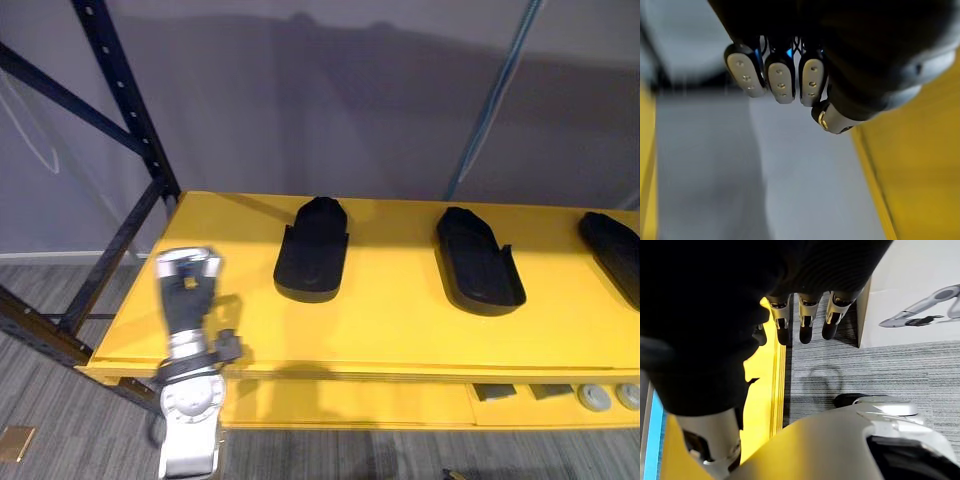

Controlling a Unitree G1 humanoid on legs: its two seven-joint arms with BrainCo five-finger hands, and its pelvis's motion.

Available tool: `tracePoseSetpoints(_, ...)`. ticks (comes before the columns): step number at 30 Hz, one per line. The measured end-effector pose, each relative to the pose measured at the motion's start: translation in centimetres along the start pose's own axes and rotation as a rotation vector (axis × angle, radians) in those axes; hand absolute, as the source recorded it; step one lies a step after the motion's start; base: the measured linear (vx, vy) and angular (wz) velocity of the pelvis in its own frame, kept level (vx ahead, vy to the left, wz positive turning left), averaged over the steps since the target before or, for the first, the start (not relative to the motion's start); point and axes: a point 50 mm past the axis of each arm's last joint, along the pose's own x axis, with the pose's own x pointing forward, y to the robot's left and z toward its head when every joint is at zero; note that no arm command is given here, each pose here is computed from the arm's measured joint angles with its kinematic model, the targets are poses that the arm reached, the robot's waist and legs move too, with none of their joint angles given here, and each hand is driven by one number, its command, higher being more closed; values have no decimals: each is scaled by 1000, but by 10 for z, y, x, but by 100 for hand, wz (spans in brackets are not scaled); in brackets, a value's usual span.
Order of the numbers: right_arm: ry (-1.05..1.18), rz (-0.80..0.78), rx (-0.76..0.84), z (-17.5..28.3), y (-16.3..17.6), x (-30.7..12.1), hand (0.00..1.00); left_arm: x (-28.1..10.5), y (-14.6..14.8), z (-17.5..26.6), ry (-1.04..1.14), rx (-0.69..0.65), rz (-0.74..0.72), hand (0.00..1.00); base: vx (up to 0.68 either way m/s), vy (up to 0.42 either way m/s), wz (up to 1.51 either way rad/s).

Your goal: Walk over and take plastic housings, then place them on the shelf

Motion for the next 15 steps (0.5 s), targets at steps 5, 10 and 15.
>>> tracePoseSetpoints(5, -1, -7, 4, -3, -1, -2, 0, -26, 60, -38, 230, 126, 266, 100, -5, -23, 10)
tracePoseSetpoints(10, -79, 9, -4, 15, 5, -2, 0, -89, 81, -107, 712, 237, 212, 100, 3, 22, -5)
tracePoseSetpoints(15, -148, 46, 3, 33, 21, -3, 0, -157, 76, -155, 1120, 246, 35, 0, -2, 21, -5)
